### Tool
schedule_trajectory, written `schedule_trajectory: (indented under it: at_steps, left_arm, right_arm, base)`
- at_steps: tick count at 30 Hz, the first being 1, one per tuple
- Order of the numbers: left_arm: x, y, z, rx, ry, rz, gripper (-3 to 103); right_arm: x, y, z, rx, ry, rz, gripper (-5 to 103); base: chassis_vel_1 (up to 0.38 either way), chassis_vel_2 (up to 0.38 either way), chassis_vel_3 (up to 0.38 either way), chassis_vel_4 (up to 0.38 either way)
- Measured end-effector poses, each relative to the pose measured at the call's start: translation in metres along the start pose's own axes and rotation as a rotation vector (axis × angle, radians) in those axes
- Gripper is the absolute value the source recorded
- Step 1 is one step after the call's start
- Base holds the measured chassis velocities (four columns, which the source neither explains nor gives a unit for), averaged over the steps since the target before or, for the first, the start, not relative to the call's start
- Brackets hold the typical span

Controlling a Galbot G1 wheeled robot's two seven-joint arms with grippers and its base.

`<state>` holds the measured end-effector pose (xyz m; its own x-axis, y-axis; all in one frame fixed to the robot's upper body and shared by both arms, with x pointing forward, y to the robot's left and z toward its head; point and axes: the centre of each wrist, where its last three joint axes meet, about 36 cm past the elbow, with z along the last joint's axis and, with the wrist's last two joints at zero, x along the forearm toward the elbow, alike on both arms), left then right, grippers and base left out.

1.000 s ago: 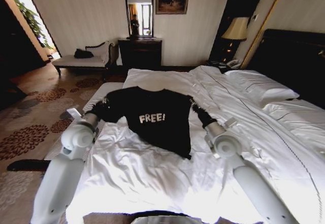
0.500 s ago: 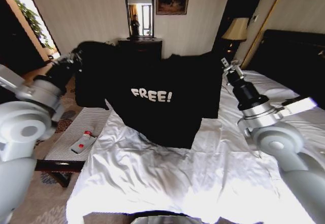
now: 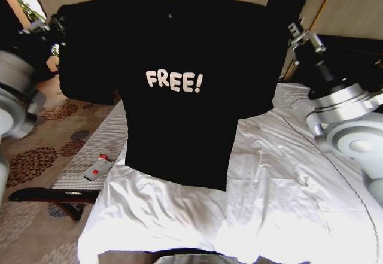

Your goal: Fold the clothes on the bed.

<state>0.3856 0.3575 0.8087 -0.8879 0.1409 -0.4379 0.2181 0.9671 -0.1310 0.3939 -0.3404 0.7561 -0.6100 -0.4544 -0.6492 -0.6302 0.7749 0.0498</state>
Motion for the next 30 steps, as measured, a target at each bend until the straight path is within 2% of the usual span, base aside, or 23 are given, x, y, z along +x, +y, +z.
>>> schedule_trajectory:
  at_steps: [4, 7, 9, 12, 17, 25, 29, 30]
  left_arm:
    - [-0.008, 0.007, 0.013, 0.013, 0.038, -0.022, 1]
    - [-0.022, 0.015, 0.035, 0.037, 0.104, -0.041, 1]
    - [-0.031, 0.017, 0.042, 0.041, 0.121, -0.046, 1]
    - [-0.042, 0.019, 0.048, 0.039, 0.131, -0.052, 1]
    - [-0.067, 0.022, 0.043, 0.034, 0.090, -0.044, 1]
    - [-0.065, 0.015, 0.028, 0.035, 0.052, 0.016, 1]
    - [-0.039, 0.009, 0.030, 0.019, 0.058, 0.045, 1]
    - [-0.039, 0.009, 0.030, 0.019, 0.058, 0.045, 1]
  right_arm:
    - [-0.002, -0.016, 0.004, 0.021, 0.021, 0.012, 0]
    - [-0.002, -0.040, 0.015, 0.041, 0.062, 0.032, 0]
    - [-0.003, -0.050, 0.022, 0.045, 0.080, 0.046, 0]
    - [-0.005, -0.062, 0.031, 0.050, 0.098, 0.066, 0]
    - [-0.018, -0.084, 0.047, 0.060, 0.103, 0.091, 0]
    - [-0.028, -0.081, 0.032, 0.078, 0.062, 0.060, 0]
    - [-0.016, -0.053, 0.025, 0.079, 0.049, 0.017, 0]
    - [-0.016, -0.053, 0.025, 0.079, 0.049, 0.017, 0]
  base:
    - [0.000, 0.000, 0.000, 0.000]
    - [0.000, 0.000, 0.000, 0.000]
    - [0.000, 0.000, 0.000, 0.000]
    - [0.000, 0.000, 0.000, 0.000]
    - [0.000, 0.000, 0.000, 0.000]
    - [0.000, 0.000, 0.000, 0.000]
    - [0.000, 0.000, 0.000, 0.000]
    - [0.000, 0.000, 0.000, 0.000]
